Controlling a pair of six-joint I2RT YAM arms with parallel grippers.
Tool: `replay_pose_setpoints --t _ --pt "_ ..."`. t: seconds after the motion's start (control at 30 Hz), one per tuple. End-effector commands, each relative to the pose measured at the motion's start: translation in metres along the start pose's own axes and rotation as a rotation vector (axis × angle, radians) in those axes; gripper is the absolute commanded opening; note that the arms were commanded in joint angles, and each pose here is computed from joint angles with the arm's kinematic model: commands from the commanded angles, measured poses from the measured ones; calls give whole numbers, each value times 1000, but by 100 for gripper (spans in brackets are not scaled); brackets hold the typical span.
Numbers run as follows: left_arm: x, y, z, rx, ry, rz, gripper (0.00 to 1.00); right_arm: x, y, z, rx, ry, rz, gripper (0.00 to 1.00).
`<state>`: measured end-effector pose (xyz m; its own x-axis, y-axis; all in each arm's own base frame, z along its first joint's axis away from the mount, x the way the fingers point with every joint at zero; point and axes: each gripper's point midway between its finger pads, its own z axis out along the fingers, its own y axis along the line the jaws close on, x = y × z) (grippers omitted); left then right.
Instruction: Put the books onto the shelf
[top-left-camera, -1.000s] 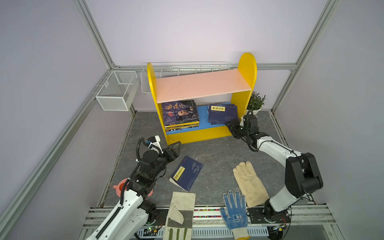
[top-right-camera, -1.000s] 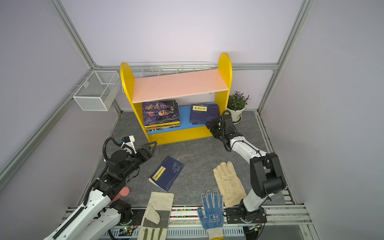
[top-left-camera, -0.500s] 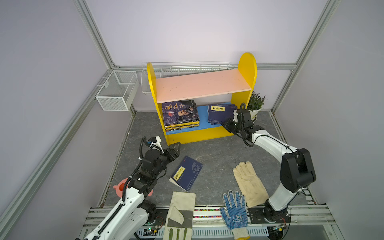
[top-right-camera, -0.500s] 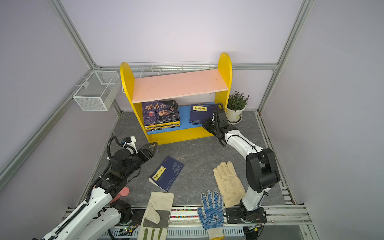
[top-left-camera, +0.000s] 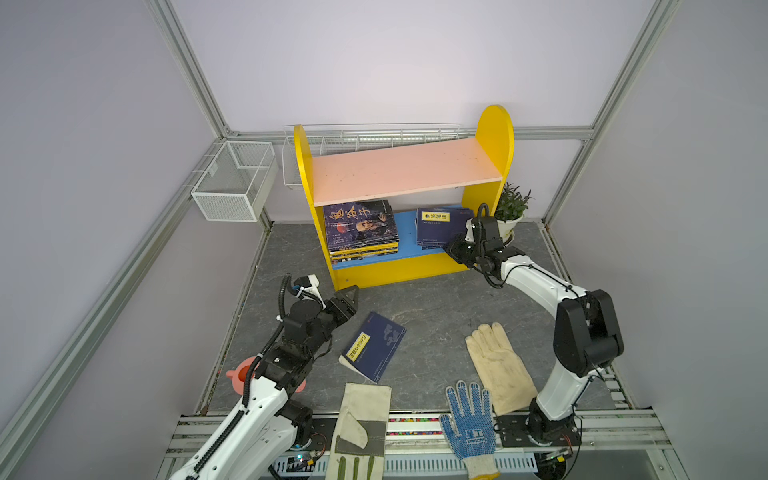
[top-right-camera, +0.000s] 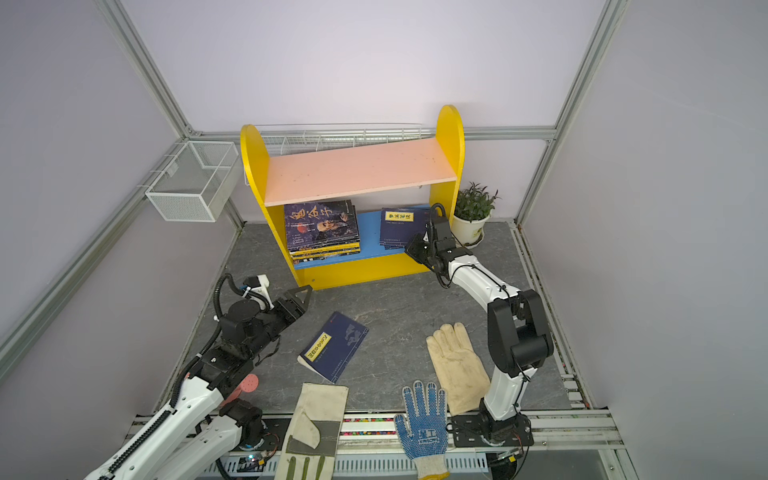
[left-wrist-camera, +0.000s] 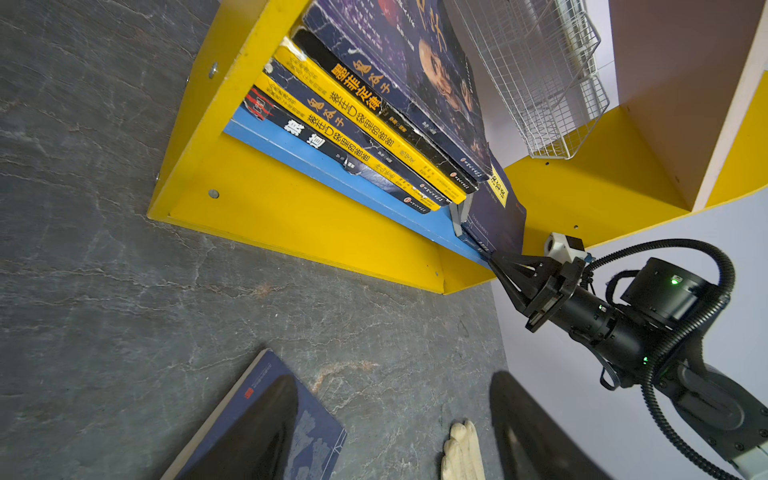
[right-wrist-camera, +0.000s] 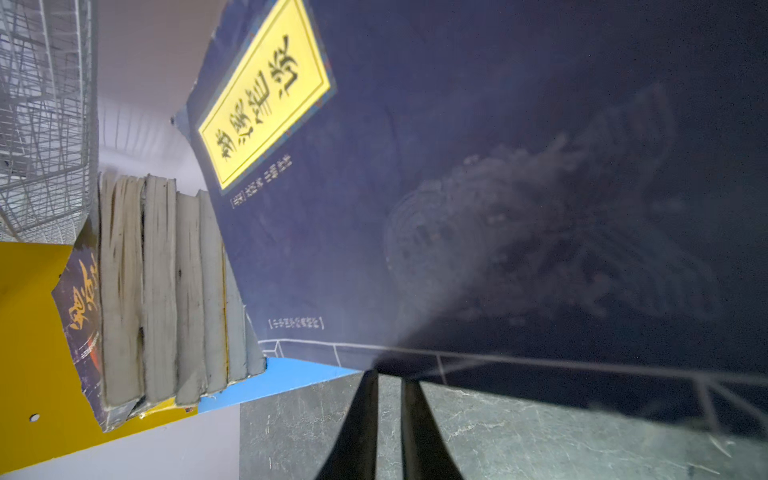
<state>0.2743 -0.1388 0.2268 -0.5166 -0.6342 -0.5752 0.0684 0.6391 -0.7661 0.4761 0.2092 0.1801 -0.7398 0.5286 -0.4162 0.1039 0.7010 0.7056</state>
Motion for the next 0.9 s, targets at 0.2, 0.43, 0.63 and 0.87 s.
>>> replay_pose_setpoints --t 0.2,0.43,0.63,0.87 --pt "5 12 -1 -34 -1 -18 74 -36 -7 -2 3 -107 20 19" --pt "4 23 -4 -112 6 24 74 -35 6 -9 -82 -123 -26 25" --pt "5 43 -10 -239 27 86 74 -24 16 -25 -90 -108 -120 31" --pt "31 82 -6 -430 187 184 73 60 17 -49 -25 23 -436 45"
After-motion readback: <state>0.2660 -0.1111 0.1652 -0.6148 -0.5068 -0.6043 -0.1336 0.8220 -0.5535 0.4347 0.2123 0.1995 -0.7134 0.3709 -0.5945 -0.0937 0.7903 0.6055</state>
